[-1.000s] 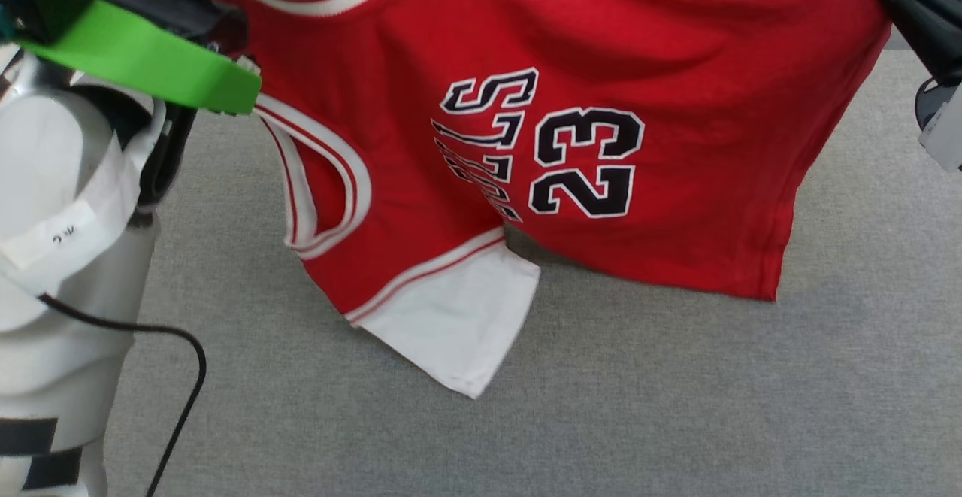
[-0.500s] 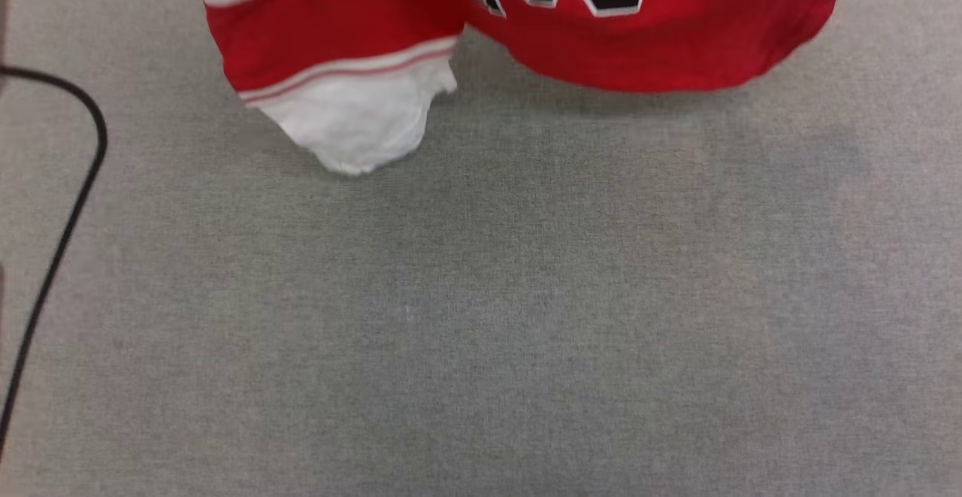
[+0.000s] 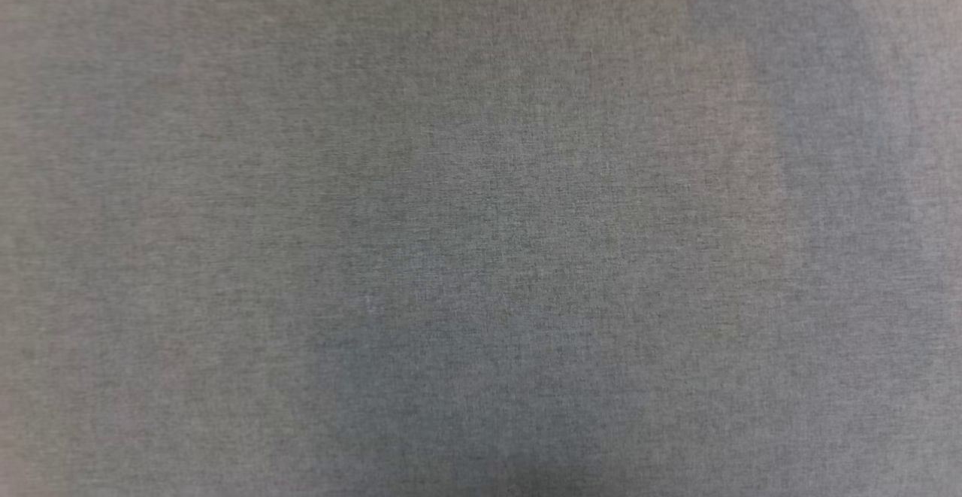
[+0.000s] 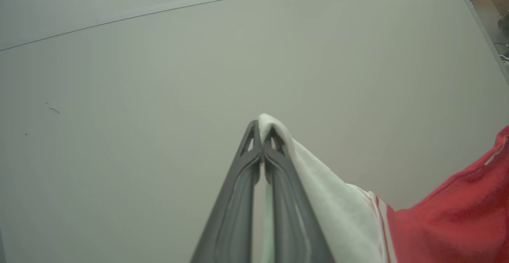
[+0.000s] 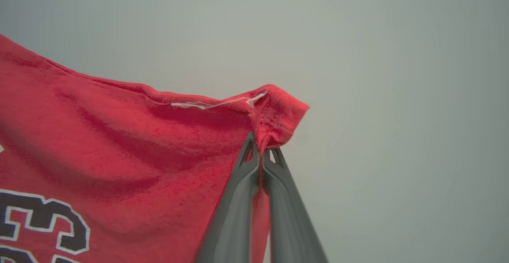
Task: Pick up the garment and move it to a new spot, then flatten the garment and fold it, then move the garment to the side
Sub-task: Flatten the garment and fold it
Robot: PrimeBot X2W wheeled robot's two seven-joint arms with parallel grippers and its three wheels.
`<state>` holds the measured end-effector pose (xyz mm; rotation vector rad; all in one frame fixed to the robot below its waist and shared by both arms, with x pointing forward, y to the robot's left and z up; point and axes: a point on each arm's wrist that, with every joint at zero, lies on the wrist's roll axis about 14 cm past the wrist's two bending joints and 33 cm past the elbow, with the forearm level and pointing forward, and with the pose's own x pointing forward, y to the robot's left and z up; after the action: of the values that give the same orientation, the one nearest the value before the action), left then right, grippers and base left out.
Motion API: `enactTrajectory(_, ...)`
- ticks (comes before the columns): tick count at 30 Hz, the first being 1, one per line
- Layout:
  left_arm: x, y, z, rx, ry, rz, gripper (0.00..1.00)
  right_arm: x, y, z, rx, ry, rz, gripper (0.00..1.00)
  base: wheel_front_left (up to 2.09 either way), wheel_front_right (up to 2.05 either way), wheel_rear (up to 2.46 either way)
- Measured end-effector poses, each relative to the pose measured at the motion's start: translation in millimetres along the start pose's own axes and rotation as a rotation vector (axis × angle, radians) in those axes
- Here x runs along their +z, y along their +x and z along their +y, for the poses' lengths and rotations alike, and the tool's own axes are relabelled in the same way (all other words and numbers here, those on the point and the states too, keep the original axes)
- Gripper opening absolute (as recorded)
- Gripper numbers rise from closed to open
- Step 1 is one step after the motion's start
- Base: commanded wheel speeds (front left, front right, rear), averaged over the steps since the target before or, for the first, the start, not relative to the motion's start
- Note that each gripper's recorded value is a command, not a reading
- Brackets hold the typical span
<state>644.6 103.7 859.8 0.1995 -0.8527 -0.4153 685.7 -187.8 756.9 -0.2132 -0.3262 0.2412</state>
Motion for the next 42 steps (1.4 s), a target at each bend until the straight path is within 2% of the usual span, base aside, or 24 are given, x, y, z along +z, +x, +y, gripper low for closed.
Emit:
enactTrajectory(6, -42, -7, 1, 0.004, -0.010, 0.064, 0.00, -29, 16, -4, -0.014, -0.029, 0.031, 0.00, 0.00, 0.00, 0.00)
enactTrajectory(12, -109, -36, -8, 0.007, -0.075, 0.171, 0.00, -98, 20, 20, 0.037, -0.024, 0.144, 0.00, 0.00, 0.00, 0.00)
enactTrajectory(15, -145, -61, -16, 0.004, -0.104, 0.252, 0.00, -130, 15, 28, 0.051, 0.006, 0.193, 0.00, 0.00, 0.00, 0.00)
enactTrajectory(16, -161, -78, -19, 0.016, -0.152, 0.288, 0.00, -154, 6, 37, 0.067, 0.028, 0.232, 0.00, 0.00, 0.00, 0.00)
enactTrajectory(20, -180, -104, -26, 0.004, -0.163, 0.362, 0.00, -181, -11, 51, 0.094, 0.061, 0.276, 0.00, 0.00, 0.00, 0.00)
enactTrajectory(24, -190, -125, -39, -0.011, -0.187, 0.411, 0.00, -202, -33, 63, 0.124, 0.090, 0.321, 0.00, 0.00, 0.00, 0.00)
enactTrajectory(31, -201, -192, -65, 0.001, -0.280, 0.539, 0.00, -222, -80, 81, 0.174, 0.142, 0.396, 0.00, 0.00, 0.00, 0.00)
enactTrajectory(35, -194, -235, -74, 0.031, -0.324, 0.614, 0.00, -227, -115, 95, 0.212, 0.174, 0.441, 0.00, 0.00, 0.00, 0.00)
enactTrajectory(42, -162, -308, -80, 0.069, -0.322, 0.730, 0.00, -221, -176, 120, 0.272, 0.248, 0.501, 0.00, 0.00, 0.00, 0.00)
